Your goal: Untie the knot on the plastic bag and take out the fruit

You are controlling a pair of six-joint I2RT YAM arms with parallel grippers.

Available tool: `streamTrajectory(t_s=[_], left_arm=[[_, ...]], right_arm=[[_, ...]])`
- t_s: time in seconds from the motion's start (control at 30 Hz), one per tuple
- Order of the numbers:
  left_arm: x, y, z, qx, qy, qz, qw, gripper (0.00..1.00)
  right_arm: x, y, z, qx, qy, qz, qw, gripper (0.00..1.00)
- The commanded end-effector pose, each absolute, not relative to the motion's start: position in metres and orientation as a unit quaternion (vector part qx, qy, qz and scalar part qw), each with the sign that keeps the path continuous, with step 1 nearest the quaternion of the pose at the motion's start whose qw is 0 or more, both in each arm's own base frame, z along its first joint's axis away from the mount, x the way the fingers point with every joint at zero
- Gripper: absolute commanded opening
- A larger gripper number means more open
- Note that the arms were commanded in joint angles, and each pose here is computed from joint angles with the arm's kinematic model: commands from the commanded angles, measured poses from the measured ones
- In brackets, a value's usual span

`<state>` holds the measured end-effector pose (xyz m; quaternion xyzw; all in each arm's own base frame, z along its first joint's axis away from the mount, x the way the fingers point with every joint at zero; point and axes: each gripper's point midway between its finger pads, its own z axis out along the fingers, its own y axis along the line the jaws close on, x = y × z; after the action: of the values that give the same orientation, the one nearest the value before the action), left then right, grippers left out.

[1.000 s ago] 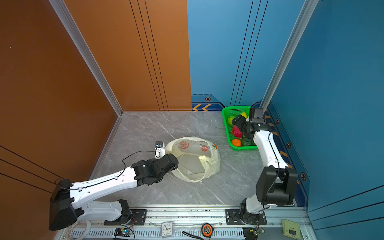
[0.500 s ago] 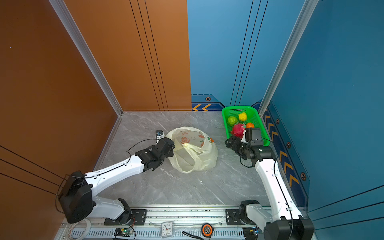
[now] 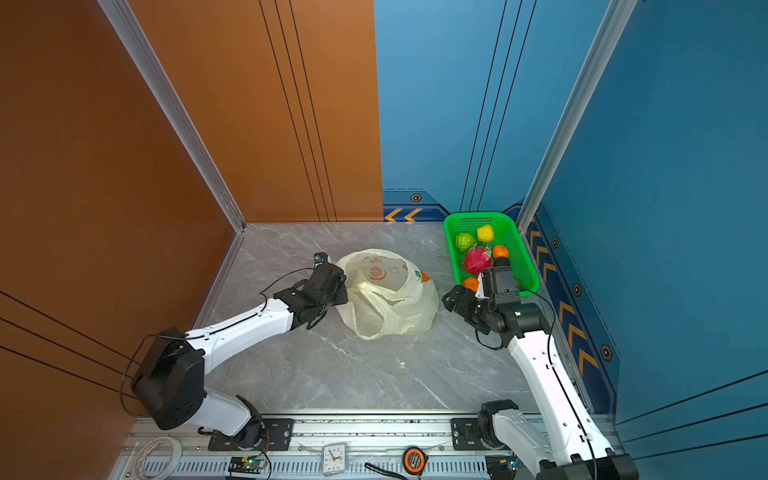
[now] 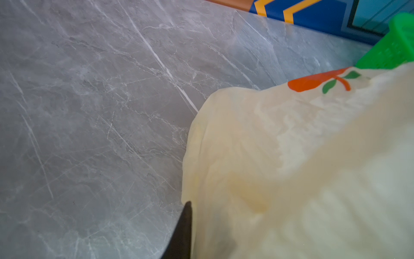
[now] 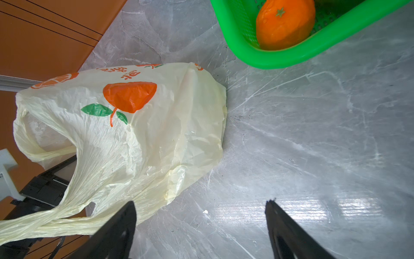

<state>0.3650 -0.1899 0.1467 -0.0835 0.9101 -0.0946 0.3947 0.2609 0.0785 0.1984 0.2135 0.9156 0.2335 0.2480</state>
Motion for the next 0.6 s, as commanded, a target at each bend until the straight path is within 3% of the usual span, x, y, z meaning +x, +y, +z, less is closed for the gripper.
streamTrajectory(t_s=[0.0,0.17,0.27,0.3,0.5,0.57], left_arm=[[0.354,-0.192,0.166,-0.066,0.91,-0.126,0.389,0.52],[0.328,-0.175,0.165,-0.071,0.916,-0.126,0.374,0.78],[0.314,-0.168,0.167,-0.072,0.915,-0.136,0.373,0.85],[0.31,-0.166,0.168,-0.072,0.916,-0.138,0.371,0.92],[0.285,-0.145,0.177,-0.058,0.914,-0.117,0.385,1.0],[0.278,-0.132,0.18,-0.048,0.91,-0.095,0.401,0.98]], right_arm=[[0.257,0.074,0.192,0.219,0.921,0.215,0.239,0.89],[0.259,0.076,0.19,0.209,0.925,0.21,0.237,0.91],[0.26,0.077,0.191,0.199,0.927,0.208,0.239,0.92],[0.26,0.077,0.191,0.194,0.928,0.206,0.241,0.92],[0.264,0.075,0.197,0.135,0.937,0.172,0.271,0.99],[0.266,0.069,0.2,0.111,0.939,0.148,0.289,1.0]])
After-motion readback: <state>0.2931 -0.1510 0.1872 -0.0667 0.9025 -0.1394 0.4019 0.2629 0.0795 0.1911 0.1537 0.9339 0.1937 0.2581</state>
